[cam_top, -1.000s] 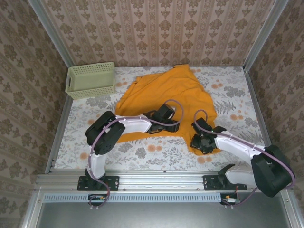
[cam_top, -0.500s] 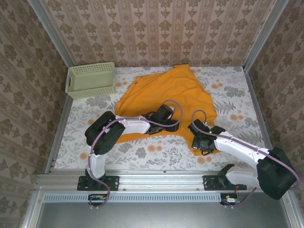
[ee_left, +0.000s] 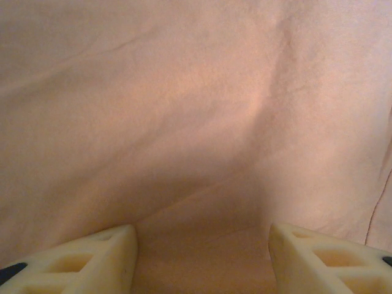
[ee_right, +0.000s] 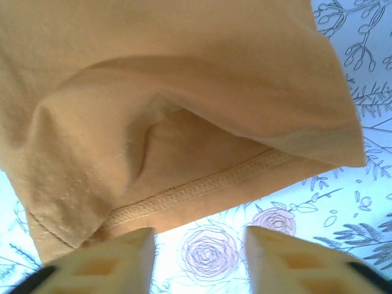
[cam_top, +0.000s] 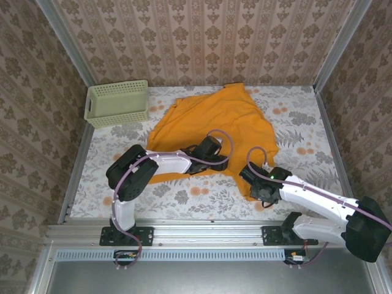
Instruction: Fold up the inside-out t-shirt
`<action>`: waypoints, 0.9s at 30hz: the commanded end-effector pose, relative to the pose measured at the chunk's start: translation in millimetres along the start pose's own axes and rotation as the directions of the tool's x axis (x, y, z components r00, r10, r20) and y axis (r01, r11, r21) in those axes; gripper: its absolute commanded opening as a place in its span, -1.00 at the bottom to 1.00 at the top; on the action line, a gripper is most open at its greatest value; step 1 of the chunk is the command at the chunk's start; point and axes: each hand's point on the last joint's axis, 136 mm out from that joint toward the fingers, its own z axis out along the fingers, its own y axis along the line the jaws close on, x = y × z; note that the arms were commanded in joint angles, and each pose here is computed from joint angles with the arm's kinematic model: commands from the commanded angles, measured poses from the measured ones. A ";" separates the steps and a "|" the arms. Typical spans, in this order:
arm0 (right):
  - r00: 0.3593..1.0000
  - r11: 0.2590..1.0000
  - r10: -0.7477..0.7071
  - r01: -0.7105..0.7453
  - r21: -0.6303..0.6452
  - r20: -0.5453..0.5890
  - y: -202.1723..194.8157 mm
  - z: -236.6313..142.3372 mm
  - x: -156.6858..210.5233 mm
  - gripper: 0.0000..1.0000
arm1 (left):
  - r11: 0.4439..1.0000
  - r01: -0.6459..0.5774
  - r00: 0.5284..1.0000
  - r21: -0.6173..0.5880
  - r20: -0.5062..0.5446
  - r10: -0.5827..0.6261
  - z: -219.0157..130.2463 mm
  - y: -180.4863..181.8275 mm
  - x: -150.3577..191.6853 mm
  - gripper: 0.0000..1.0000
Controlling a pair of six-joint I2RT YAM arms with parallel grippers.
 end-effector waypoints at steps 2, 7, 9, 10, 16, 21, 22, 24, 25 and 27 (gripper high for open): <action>0.998 1.000 -0.016 0.017 -0.019 0.059 0.4 -24.9 -30.0 0.06 | 1.000 -0.005 1.000 -0.029 -0.012 0.005 -29.1 7.4 0.9 0.25; 0.999 0.987 0.021 -0.016 -0.161 0.033 25.7 -18.8 -66.6 -0.06 | 0.999 -0.026 0.999 -0.019 0.028 0.027 -56.1 3.8 -10.7 0.32; 1.000 0.985 0.007 -0.005 -0.175 0.015 41.1 -11.5 -70.5 -0.08 | 0.999 -0.031 0.999 -0.041 0.031 0.032 -60.3 9.3 -10.3 0.32; 1.000 0.985 0.001 -0.001 -0.171 0.003 45.4 -6.4 -69.6 -0.09 | 0.998 -0.028 0.999 -0.050 0.033 0.029 -61.6 13.0 -10.1 0.32; 0.998 0.999 0.016 -0.019 -0.043 -0.069 31.0 29.4 -44.4 -0.16 | 0.994 0.034 0.999 -0.103 0.035 -0.031 -68.4 47.8 -4.5 0.32; 0.992 0.999 0.032 -0.033 -0.005 -0.122 16.0 45.8 -18.5 -0.20 | 0.988 0.054 0.998 -0.146 0.040 -0.048 -73.7 69.6 -1.2 0.33; 0.992 1.000 0.031 -0.030 0.008 -0.126 11.8 47.6 -14.3 -0.23 | 0.986 0.064 0.997 -0.154 0.044 -0.058 -75.1 75.1 -1.7 0.34; 0.992 0.999 0.024 -0.021 0.030 -0.120 5.1 44.5 -11.6 -0.35 | 0.982 0.082 0.996 -0.169 0.047 -0.075 -77.5 85.9 -1.4 0.34; 0.994 0.999 0.023 -0.019 0.042 -0.110 0.6 42.1 -12.3 -0.38 | 0.981 0.091 0.995 -0.174 0.053 -0.083 -80.0 91.2 -2.8 0.34; 0.996 0.998 0.021 -0.016 0.064 -0.084 -6.9 37.6 -15.6 -0.47 | 0.978 0.097 0.994 -0.182 0.059 -0.088 -84.4 99.1 -3.9 0.35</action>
